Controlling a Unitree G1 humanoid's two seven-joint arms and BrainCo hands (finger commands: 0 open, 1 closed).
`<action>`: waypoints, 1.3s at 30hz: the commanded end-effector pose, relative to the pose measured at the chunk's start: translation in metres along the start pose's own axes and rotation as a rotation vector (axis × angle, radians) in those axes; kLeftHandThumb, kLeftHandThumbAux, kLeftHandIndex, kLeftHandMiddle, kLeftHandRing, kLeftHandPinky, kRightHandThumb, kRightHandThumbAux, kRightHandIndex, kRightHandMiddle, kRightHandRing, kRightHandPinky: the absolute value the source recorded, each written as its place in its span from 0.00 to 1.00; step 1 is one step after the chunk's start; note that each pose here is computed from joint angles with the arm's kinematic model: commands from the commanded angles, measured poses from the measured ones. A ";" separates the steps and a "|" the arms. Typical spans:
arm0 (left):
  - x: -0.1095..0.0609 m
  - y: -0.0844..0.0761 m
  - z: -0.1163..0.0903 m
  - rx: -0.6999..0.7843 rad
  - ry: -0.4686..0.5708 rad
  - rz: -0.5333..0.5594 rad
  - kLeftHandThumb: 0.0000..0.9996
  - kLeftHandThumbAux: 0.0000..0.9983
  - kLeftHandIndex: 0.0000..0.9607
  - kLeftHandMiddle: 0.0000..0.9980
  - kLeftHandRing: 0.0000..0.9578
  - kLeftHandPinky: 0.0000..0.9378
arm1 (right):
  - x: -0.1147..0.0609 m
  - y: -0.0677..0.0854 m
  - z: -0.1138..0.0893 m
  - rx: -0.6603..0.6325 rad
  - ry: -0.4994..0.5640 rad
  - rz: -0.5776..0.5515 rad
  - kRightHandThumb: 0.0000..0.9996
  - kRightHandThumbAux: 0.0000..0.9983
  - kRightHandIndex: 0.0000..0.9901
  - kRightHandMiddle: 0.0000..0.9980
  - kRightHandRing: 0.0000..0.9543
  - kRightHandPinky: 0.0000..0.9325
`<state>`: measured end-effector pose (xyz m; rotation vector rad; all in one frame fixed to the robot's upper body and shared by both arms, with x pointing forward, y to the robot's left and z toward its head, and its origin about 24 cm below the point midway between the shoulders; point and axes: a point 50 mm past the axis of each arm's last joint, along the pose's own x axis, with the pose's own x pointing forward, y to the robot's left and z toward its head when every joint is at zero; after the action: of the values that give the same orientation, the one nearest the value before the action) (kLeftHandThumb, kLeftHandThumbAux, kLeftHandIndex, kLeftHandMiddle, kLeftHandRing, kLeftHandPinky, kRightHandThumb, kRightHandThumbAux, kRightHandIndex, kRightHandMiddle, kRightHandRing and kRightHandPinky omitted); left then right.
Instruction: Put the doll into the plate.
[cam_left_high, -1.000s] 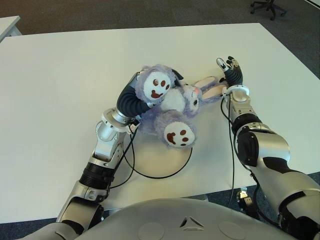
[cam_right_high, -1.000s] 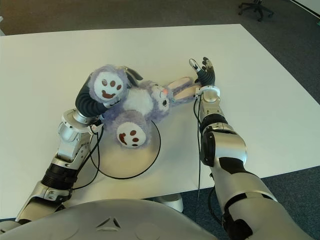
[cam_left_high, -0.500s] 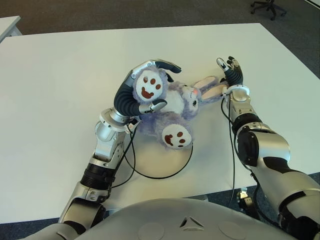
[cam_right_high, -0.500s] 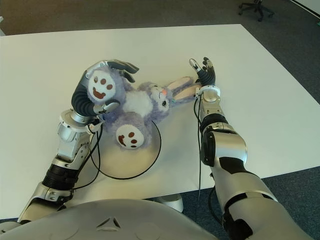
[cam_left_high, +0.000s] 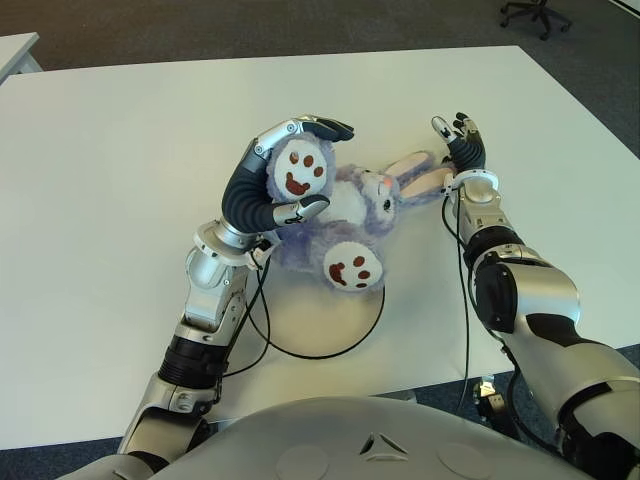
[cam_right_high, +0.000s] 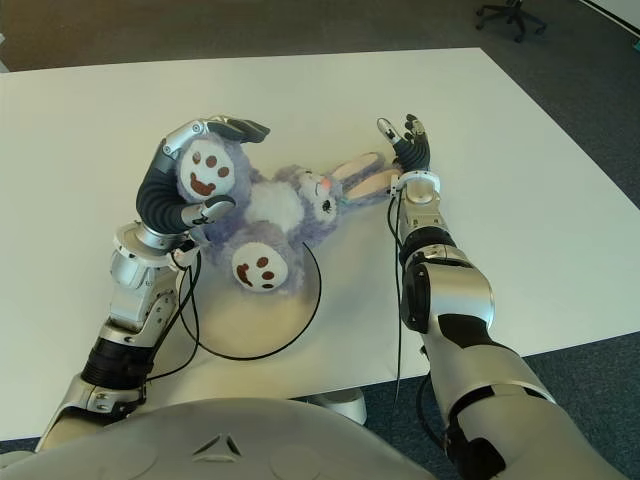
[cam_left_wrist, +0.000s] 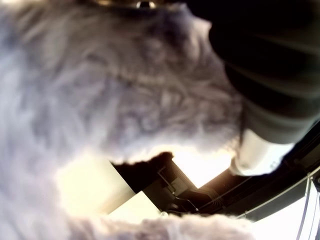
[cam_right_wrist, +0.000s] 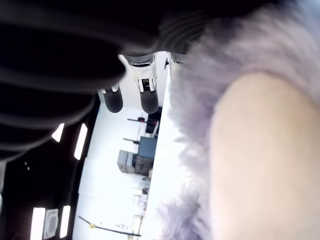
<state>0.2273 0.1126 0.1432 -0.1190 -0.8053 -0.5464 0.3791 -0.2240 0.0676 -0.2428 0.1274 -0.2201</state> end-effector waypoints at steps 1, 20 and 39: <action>-0.010 -0.003 -0.006 -0.027 0.084 0.046 0.24 0.70 0.30 0.30 0.26 0.25 | -0.017 0.005 -0.049 -0.025 0.209 0.023 0.00 0.49 0.00 0.00 0.00 0.00; -0.012 0.001 0.001 0.023 0.260 0.083 0.06 0.64 0.26 0.26 0.21 0.15 | -0.017 0.005 -0.049 -0.022 0.214 0.022 0.00 0.50 0.00 0.00 0.00 0.00; -0.019 0.027 0.015 0.195 0.175 0.197 0.00 0.65 0.09 0.11 0.05 0.02 | -0.016 0.005 -0.049 -0.024 0.216 0.017 0.00 0.52 0.00 0.00 0.00 0.00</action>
<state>0.2067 0.1523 0.1293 0.0147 -0.5039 -0.3441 0.3776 -0.2326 0.0676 -0.2541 0.1443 -0.2485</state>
